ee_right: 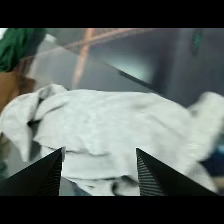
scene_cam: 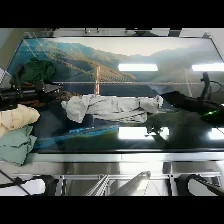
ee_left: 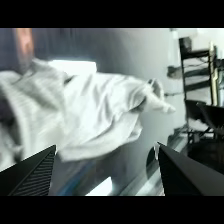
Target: Fold the shirts.
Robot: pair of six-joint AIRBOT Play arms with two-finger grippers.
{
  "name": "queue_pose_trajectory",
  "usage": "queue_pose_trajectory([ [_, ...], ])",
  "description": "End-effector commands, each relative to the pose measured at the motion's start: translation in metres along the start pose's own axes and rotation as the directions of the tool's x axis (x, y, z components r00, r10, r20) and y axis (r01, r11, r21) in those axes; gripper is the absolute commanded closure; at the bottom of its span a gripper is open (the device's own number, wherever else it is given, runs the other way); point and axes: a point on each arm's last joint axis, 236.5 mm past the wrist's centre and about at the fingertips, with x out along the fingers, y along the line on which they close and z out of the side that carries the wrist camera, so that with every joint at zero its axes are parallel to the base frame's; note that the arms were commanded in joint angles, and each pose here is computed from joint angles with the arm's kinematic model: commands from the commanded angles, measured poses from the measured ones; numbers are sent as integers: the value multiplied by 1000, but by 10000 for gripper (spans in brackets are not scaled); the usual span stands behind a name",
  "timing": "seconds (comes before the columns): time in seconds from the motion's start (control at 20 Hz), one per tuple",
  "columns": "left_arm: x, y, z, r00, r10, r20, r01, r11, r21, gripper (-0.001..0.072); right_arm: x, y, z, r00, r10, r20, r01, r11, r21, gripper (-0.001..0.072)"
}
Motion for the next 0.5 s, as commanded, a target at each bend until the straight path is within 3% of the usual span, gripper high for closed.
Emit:
queue_pose_trajectory([
  [0.0,-35,60,-36,955,209,-209,-231,969,-87,-3,-32,-58,-27,979,-169,-116,177,982,70,210],
  [0.1,-42,83,-58,915,284,-286,-330,935,-129,-3,-32,-72,-44,968,-198,-155,214,972,94,210],
  [0.3,-1,85,-107,917,192,-349,-278,936,-217,-2,-1,-73,-83,958,-135,-253,183,967,177,210],
  [0.45,35,97,-135,893,244,-379,-329,928,-177,-1,36,-55,-116,937,-45,-345,130,965,228,210],
])
